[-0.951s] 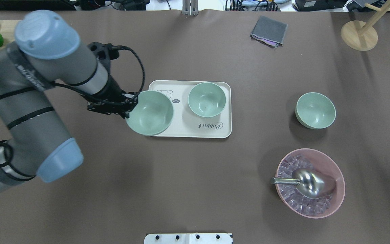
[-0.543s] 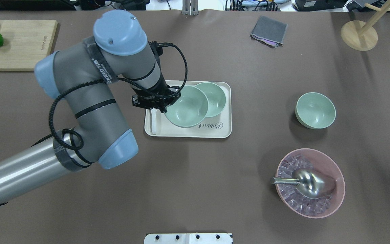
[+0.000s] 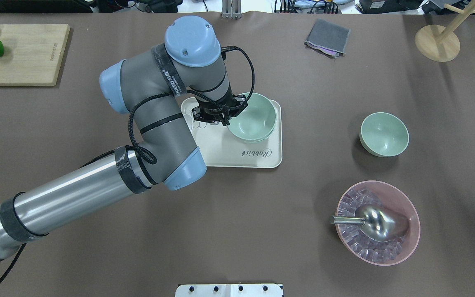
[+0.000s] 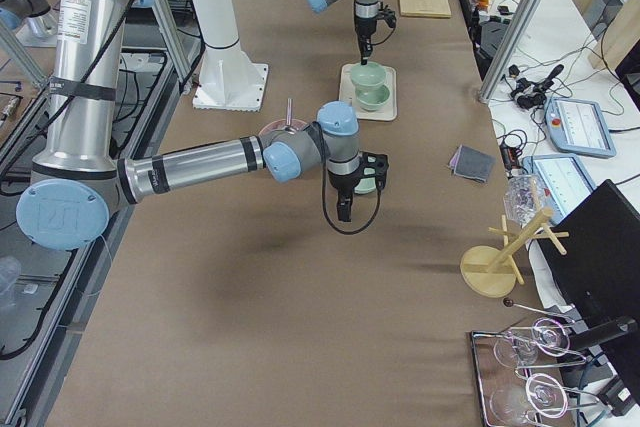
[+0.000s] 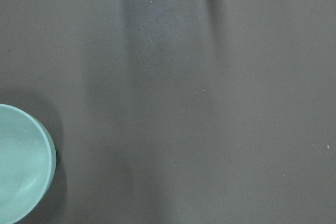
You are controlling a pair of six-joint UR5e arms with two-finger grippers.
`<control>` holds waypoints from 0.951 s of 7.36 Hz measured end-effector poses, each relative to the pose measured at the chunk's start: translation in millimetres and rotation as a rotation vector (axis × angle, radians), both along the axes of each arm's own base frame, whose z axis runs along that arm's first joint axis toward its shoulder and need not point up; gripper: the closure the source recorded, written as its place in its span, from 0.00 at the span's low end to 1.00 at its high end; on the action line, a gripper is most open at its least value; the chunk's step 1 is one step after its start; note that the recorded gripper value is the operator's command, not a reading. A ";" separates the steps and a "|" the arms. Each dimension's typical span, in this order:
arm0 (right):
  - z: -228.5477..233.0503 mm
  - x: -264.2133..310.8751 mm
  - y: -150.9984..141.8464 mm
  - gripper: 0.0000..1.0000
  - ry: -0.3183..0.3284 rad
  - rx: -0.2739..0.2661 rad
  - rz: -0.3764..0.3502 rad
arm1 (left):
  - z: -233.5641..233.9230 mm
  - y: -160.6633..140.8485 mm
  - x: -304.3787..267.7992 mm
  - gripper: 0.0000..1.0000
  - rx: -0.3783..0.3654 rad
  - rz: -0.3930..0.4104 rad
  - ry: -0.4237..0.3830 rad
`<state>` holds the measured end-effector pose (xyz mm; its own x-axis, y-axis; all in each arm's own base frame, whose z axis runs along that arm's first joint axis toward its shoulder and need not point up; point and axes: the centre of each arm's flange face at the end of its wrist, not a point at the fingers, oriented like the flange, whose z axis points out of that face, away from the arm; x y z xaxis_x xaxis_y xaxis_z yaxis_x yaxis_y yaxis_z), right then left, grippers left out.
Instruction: Stack green bowls together
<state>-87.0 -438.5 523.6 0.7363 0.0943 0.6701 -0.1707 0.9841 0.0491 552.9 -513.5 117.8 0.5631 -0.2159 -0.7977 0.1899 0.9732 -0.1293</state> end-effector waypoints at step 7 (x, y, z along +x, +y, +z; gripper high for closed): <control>-2.5 -1.6 -2.5 0.00 -0.002 0.005 -0.001 | 16.4 -7.8 42.4 1.00 0.003 -0.015 -0.034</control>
<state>-88.5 -441.0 521.1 0.7351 0.0902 0.6720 -0.1697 0.9840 0.0535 595.3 -521.3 134.2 0.5864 -0.2225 -0.7789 0.2091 0.9705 -0.1198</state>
